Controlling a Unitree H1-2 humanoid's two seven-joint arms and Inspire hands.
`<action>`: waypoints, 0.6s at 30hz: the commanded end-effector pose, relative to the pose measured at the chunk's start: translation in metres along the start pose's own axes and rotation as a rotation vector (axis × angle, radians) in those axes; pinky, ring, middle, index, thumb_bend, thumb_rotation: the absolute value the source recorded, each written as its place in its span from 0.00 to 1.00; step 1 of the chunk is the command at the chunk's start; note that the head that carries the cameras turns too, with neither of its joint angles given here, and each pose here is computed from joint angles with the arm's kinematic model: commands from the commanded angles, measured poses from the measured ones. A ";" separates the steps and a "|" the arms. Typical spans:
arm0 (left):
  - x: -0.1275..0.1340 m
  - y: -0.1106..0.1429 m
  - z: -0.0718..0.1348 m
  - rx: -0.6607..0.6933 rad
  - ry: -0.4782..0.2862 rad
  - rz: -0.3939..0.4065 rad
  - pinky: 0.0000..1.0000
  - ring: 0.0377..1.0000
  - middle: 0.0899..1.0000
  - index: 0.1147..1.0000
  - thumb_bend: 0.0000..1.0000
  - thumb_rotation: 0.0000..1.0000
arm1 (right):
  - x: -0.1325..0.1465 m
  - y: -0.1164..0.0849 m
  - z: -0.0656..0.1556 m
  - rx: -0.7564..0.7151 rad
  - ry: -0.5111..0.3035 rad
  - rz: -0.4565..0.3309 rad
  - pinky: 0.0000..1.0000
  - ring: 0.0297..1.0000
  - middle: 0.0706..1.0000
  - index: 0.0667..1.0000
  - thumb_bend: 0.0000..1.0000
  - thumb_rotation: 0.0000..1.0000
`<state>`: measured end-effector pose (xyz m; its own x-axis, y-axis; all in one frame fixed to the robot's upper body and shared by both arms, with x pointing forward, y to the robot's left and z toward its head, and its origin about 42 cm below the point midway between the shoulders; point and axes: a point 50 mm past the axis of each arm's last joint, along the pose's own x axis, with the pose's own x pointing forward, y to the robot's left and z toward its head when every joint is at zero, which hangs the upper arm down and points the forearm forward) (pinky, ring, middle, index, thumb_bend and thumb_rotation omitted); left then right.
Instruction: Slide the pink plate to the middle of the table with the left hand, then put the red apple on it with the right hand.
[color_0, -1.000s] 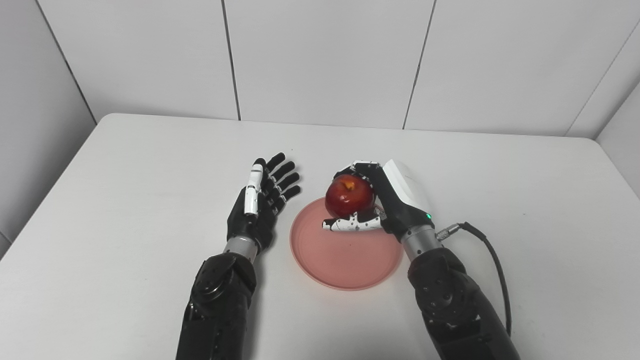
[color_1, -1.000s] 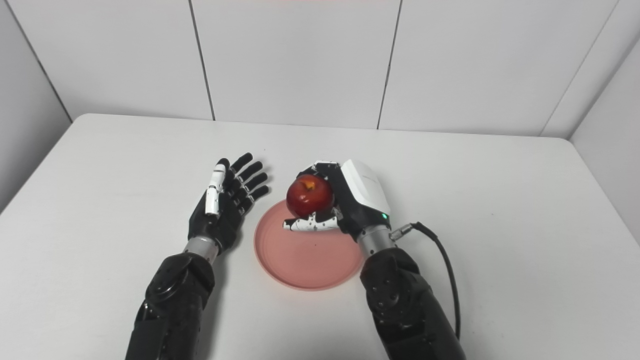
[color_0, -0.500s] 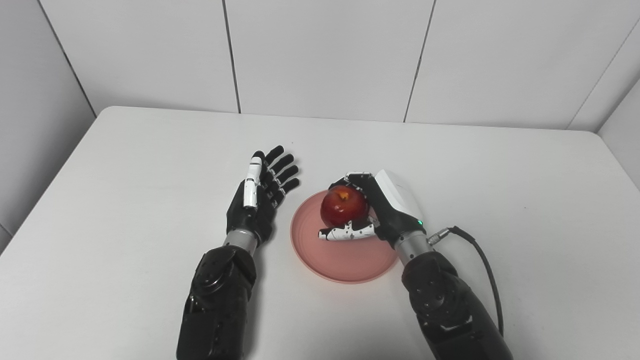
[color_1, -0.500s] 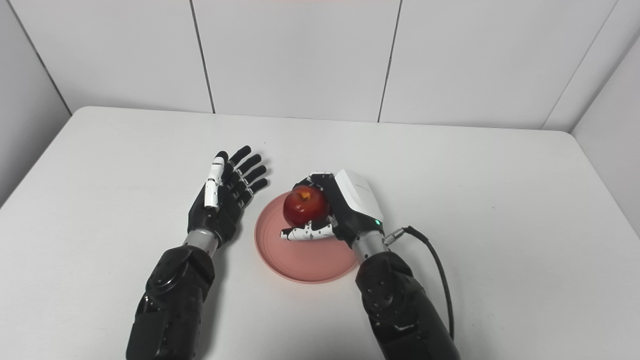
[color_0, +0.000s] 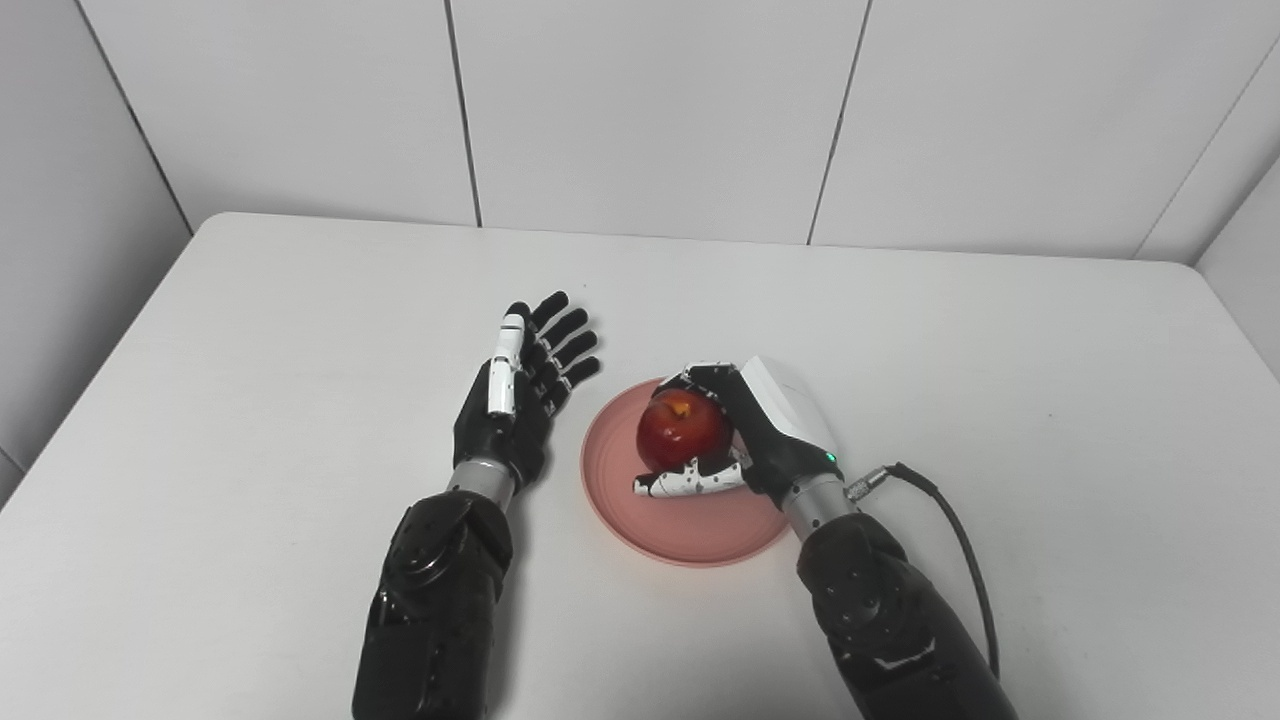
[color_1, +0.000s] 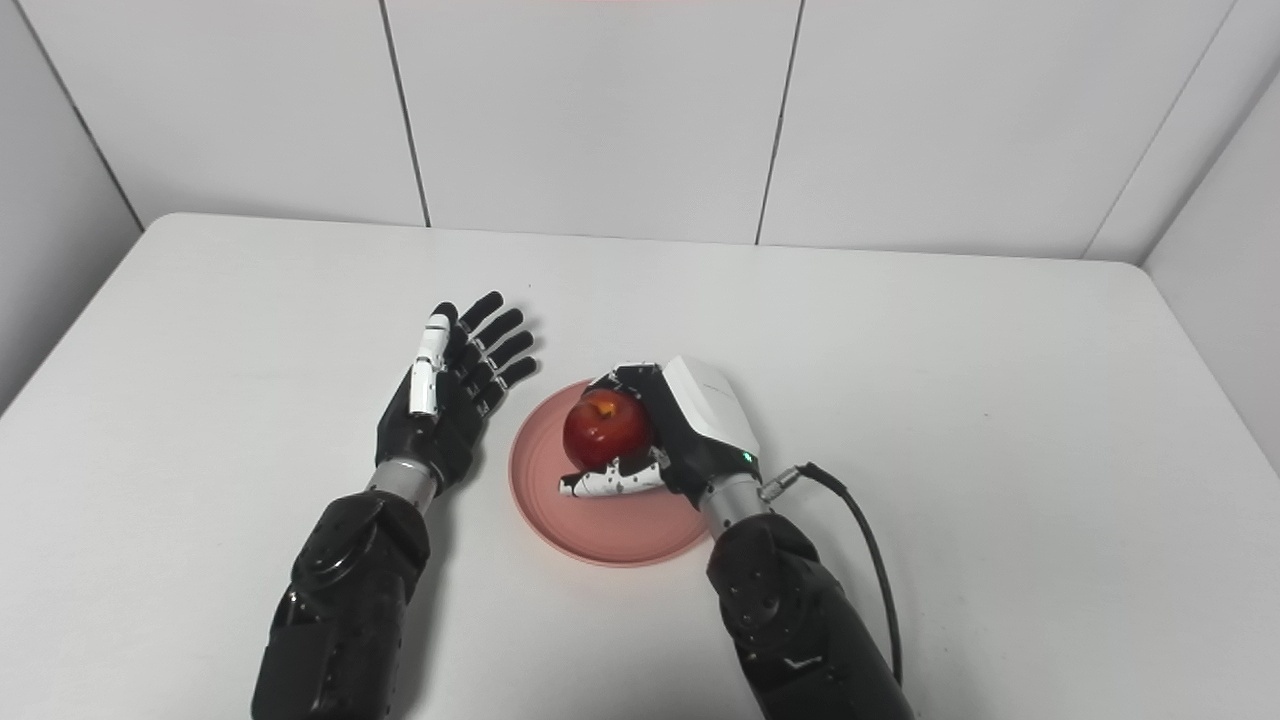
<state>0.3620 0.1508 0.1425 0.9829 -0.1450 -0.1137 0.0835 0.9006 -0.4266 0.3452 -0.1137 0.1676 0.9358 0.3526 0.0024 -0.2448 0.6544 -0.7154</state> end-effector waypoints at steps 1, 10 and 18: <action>0.003 -0.005 0.005 0.009 0.000 -0.016 0.82 0.84 0.83 0.81 0.35 1.00 | 0.006 -0.007 0.014 -0.012 -0.079 -0.042 0.30 0.37 0.43 0.45 0.52 0.13; 0.003 -0.006 0.005 0.000 0.001 -0.022 0.83 0.84 0.84 0.82 0.35 1.00 | 0.006 -0.004 0.011 -0.015 -0.075 -0.041 0.32 0.38 0.44 0.45 0.52 0.13; 0.004 -0.006 0.004 0.000 0.001 -0.019 0.82 0.83 0.83 0.81 0.35 1.00 | 0.005 -0.007 0.009 0.001 -0.055 -0.034 0.37 0.44 0.49 0.45 0.52 0.14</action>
<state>0.3619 0.1504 0.1425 0.9825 -0.1469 -0.1142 0.0846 0.8992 -0.4292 0.3456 -0.1131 0.1658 0.9367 0.3499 0.0123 -0.2367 0.6587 -0.7142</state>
